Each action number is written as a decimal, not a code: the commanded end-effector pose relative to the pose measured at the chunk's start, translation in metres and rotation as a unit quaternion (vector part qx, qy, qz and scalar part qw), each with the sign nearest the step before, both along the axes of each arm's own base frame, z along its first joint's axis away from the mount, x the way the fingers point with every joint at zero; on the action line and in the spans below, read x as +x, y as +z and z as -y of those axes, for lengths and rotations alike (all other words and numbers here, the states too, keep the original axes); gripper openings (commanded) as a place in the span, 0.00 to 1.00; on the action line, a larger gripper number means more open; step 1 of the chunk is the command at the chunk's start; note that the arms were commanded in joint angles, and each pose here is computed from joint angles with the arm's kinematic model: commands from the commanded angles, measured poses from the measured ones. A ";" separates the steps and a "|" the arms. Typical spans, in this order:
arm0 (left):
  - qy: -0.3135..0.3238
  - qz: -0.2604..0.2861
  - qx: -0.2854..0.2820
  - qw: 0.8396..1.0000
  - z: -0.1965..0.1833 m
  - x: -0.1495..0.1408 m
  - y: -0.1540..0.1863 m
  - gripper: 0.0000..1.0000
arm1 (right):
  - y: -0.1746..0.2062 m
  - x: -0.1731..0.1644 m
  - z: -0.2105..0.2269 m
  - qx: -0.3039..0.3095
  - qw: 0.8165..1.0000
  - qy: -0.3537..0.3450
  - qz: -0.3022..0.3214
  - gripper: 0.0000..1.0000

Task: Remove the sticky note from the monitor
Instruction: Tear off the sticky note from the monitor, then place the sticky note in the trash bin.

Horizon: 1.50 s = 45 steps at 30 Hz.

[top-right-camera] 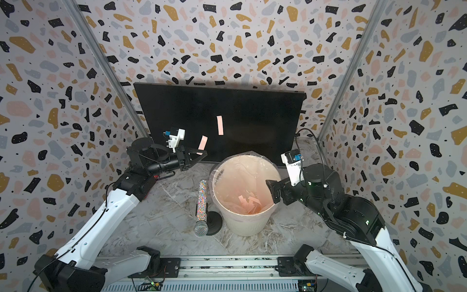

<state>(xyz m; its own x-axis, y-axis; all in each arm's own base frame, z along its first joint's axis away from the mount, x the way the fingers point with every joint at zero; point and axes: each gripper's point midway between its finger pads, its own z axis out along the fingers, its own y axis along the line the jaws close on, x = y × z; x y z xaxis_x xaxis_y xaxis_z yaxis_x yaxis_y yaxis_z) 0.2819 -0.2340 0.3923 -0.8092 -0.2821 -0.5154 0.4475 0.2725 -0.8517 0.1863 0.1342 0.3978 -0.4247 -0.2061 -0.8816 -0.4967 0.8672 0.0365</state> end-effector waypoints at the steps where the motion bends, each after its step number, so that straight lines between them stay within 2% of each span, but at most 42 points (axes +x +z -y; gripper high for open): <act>1: -0.020 0.043 0.018 0.999 0.012 -0.020 0.016 0.00 | 0.005 0.003 0.000 0.009 1.000 -0.007 0.008 1.00; 10: -0.092 0.060 0.062 0.992 0.059 -0.064 0.007 0.00 | 0.001 0.004 0.002 0.003 1.000 -0.012 0.007 1.00; 15: -0.126 0.062 0.095 0.986 0.083 -0.078 -0.004 0.00 | 0.000 0.004 0.002 0.001 1.000 -0.013 0.006 1.00; 26: -0.152 0.084 0.171 0.970 0.113 -0.097 -0.026 0.00 | -0.001 0.004 0.004 -0.001 1.000 -0.015 0.008 1.00; 38: -0.164 0.086 0.245 0.952 0.130 -0.102 -0.056 0.00 | 0.000 0.003 0.006 -0.003 1.000 -0.015 0.011 1.00; 40: -0.167 0.086 0.254 0.949 0.132 -0.102 -0.059 0.04 | 0.001 0.003 0.006 -0.003 1.000 -0.015 0.013 1.00; 45: -0.171 0.084 0.267 0.945 0.136 -0.103 -0.064 0.22 | 0.002 0.002 0.007 -0.003 1.000 -0.015 0.017 1.00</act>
<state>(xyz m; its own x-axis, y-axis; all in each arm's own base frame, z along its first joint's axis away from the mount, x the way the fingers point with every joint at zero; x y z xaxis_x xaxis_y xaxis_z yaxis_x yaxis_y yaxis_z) 0.1788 -0.3686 0.3159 -0.7305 0.3174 -0.6046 0.6751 0.4685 -0.5698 0.1890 0.1321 0.3933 -0.4226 -0.2113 -0.8814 -0.4830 0.8753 0.0217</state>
